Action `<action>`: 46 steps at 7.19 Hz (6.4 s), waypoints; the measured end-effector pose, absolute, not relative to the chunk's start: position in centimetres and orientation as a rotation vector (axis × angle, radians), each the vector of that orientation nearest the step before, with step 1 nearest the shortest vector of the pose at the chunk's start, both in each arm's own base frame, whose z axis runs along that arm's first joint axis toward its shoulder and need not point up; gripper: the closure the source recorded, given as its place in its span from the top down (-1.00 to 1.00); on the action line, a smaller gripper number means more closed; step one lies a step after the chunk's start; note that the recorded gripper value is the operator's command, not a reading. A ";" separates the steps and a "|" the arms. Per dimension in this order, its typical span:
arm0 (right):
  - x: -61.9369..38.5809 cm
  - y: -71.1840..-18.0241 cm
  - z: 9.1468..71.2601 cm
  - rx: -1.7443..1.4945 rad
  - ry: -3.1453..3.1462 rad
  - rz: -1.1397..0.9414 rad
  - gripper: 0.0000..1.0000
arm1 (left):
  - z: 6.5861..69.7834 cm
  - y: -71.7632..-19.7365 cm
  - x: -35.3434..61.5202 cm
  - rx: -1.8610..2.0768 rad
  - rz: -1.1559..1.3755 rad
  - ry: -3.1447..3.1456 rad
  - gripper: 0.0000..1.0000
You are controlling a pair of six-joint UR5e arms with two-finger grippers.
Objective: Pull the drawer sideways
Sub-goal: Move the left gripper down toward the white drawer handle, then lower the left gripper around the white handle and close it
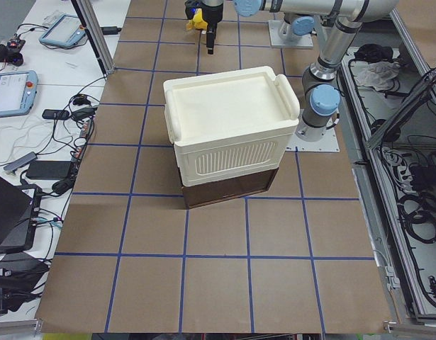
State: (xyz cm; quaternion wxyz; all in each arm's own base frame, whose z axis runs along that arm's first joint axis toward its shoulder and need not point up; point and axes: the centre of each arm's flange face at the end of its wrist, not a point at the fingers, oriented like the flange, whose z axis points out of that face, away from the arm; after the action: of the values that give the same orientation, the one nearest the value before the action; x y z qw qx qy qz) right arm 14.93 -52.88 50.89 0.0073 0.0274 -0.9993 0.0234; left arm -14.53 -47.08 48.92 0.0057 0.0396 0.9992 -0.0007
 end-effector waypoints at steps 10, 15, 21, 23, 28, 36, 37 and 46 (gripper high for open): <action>14.9 -52.9 50.9 0.086 -3.125 0.073 1.00 | 33.2 -51.1 -9.7 -0.283 0.129 2.604 1.00; 14.9 -52.9 50.9 0.086 -3.126 0.073 1.00 | 28.4 -52.1 -7.8 -0.335 0.185 2.396 0.83; 14.9 -52.9 50.9 0.086 -3.126 0.073 1.00 | 26.2 -52.9 -4.0 -0.381 0.252 2.326 0.31; 14.9 -52.9 50.9 0.086 -3.126 0.073 1.00 | 26.1 -52.8 -3.9 -0.383 0.259 2.323 0.29; 14.9 -52.9 50.9 0.086 -3.125 0.073 1.00 | 25.8 -52.8 -1.9 -0.419 0.309 2.321 0.29; 14.9 -52.9 50.9 0.086 -3.125 0.073 1.00 | 25.9 -53.0 -2.4 -0.434 0.317 2.361 -0.07; 14.9 -52.9 50.9 0.086 -3.125 0.073 1.00 | 25.9 -52.9 -2.3 -0.431 0.318 2.358 -0.08; 14.9 -52.9 50.9 0.086 -3.125 0.073 1.00 | 26.8 -52.3 -2.3 -0.415 0.348 2.348 -0.60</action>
State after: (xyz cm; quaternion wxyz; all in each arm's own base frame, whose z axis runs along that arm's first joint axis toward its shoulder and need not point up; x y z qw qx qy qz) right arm 14.93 -52.88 50.90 0.0073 0.0276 -0.9993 0.0234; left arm -2.33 -52.33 26.75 0.3579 -0.1609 0.9099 0.1347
